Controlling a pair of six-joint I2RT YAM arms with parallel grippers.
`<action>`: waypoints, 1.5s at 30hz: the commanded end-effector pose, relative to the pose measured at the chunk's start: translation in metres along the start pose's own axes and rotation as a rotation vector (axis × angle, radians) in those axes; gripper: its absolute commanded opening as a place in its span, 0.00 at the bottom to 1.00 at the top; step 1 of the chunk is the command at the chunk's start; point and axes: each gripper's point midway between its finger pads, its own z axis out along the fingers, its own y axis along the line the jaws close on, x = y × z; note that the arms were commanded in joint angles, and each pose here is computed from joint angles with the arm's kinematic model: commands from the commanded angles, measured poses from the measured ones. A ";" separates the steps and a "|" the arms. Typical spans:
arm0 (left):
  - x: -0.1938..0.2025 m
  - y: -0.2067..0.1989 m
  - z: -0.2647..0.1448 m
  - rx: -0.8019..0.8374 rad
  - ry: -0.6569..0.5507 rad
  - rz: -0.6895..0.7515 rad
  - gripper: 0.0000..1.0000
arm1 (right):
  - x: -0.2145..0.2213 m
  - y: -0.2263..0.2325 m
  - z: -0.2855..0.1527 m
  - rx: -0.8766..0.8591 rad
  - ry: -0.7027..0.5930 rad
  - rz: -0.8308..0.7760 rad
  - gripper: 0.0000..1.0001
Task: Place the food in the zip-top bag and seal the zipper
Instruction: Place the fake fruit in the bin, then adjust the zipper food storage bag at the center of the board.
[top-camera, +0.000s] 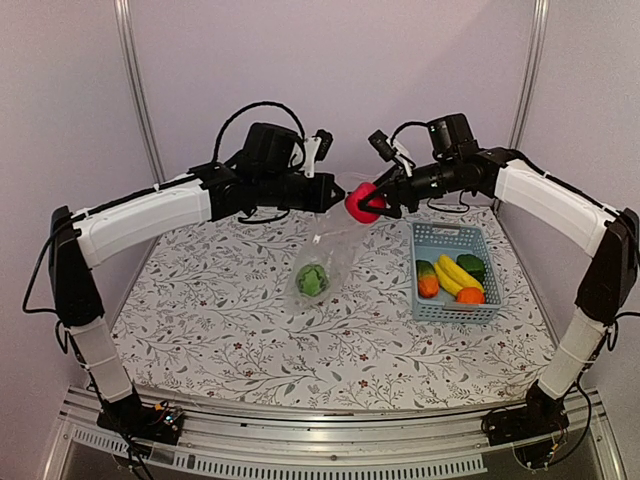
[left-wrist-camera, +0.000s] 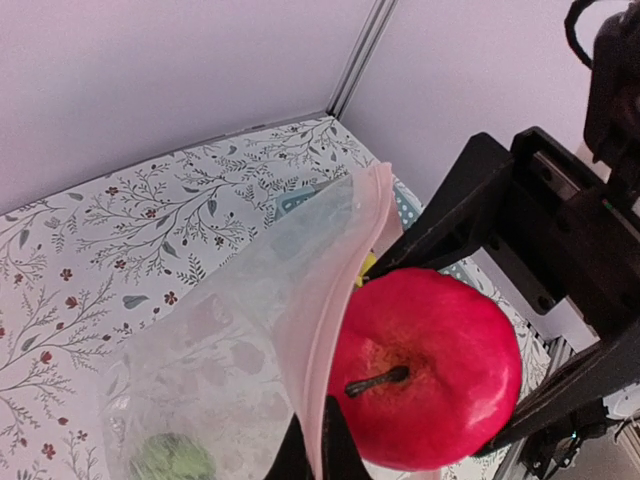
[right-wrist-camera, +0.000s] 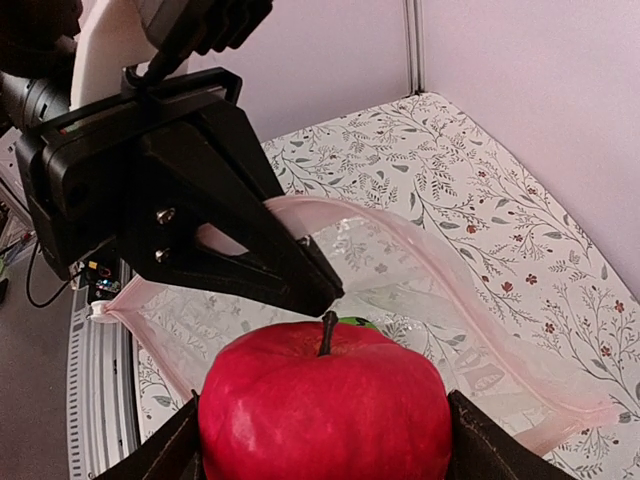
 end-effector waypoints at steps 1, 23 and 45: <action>-0.009 -0.006 0.007 0.022 -0.027 0.010 0.00 | -0.018 0.009 -0.016 0.032 -0.027 -0.039 0.77; -0.013 0.009 0.013 0.008 -0.036 -0.004 0.00 | 0.001 -0.043 -0.048 0.421 0.069 0.001 0.72; -0.009 0.015 0.014 -0.032 -0.011 0.043 0.12 | 0.026 -0.045 -0.011 0.233 0.117 0.297 0.00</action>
